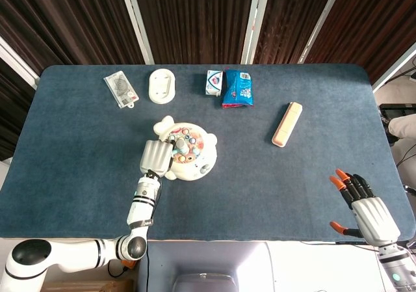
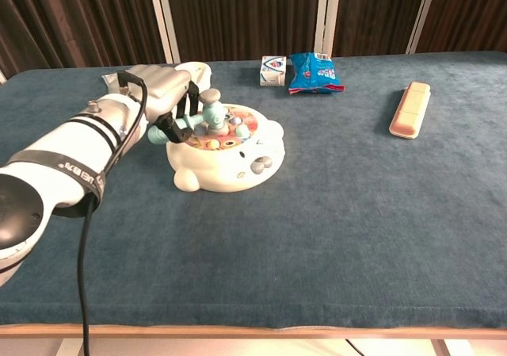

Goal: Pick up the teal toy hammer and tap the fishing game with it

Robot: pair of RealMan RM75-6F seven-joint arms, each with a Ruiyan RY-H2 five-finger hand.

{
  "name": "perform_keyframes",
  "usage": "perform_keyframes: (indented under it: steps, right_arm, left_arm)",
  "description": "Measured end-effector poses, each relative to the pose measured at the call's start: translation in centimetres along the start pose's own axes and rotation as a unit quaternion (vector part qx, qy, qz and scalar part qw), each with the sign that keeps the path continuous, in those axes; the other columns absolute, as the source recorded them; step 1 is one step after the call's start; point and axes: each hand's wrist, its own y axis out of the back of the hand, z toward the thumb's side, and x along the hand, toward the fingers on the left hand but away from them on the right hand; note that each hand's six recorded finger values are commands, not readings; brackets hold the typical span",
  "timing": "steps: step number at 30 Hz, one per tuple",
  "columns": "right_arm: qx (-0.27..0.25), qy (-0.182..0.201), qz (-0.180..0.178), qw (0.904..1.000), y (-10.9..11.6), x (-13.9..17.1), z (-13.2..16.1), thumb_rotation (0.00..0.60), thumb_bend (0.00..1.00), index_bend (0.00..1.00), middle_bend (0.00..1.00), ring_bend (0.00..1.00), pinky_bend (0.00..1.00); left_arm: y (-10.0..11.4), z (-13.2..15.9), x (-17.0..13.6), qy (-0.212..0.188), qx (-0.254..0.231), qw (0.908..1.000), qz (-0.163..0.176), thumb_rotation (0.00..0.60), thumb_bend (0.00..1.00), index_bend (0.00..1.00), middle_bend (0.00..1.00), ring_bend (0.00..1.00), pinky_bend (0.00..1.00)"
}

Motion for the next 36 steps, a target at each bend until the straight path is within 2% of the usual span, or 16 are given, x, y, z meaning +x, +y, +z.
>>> perform_keyframes:
  steps: [4, 9, 21, 28, 36]
  right_arm:
    - [-0.001, -0.001, -0.003, 1.0000, 0.1, 0.1, -0.1, 0.600, 0.19, 0.00, 0.00, 0.00, 0.00]
    - [-0.002, 0.000, -0.004, 1.0000, 0.2, 0.1, -0.1, 0.600, 0.19, 0.00, 0.00, 0.00, 0.00]
    - [0.002, 0.003, 0.003, 1.0000, -0.2, 0.0, 0.1, 0.600, 0.19, 0.00, 0.00, 0.00, 0.00]
    - [0.007, 0.009, 0.008, 0.9999, -0.7, 0.0, 0.8, 0.600, 0.19, 0.00, 0.00, 0.00, 0.00]
    - [0.009, 0.012, 0.013, 0.9998, -0.9, 0.0, 1.0, 0.600, 0.19, 0.00, 0.00, 0.00, 0.00]
  left_arm:
    - [-0.5, 0.1, 0.0, 0.000, 0.000, 1.0000, -0.007, 0.600, 0.91, 0.51, 0.94, 0.82, 0.93]
    - [-0.2, 0.4, -0.1, -0.005, 0.000, 1.0000, 0.001, 0.600, 0.91, 0.51, 0.94, 0.82, 0.93]
    - [2.3, -0.5, -1.4, -0.010, -0.022, 0.9991, 0.035, 0.600, 0.90, 0.51, 0.94, 0.82, 0.91]
    - [1.4, -4.9, -4.3, -0.013, -0.043, 0.9980, 0.044, 0.600, 0.85, 0.51, 0.91, 0.76, 0.78]
    - [-4.1, -12.8, -6.5, 0.020, -0.040, 0.9988, 0.020, 0.600, 0.82, 0.51, 0.88, 0.71, 0.65]
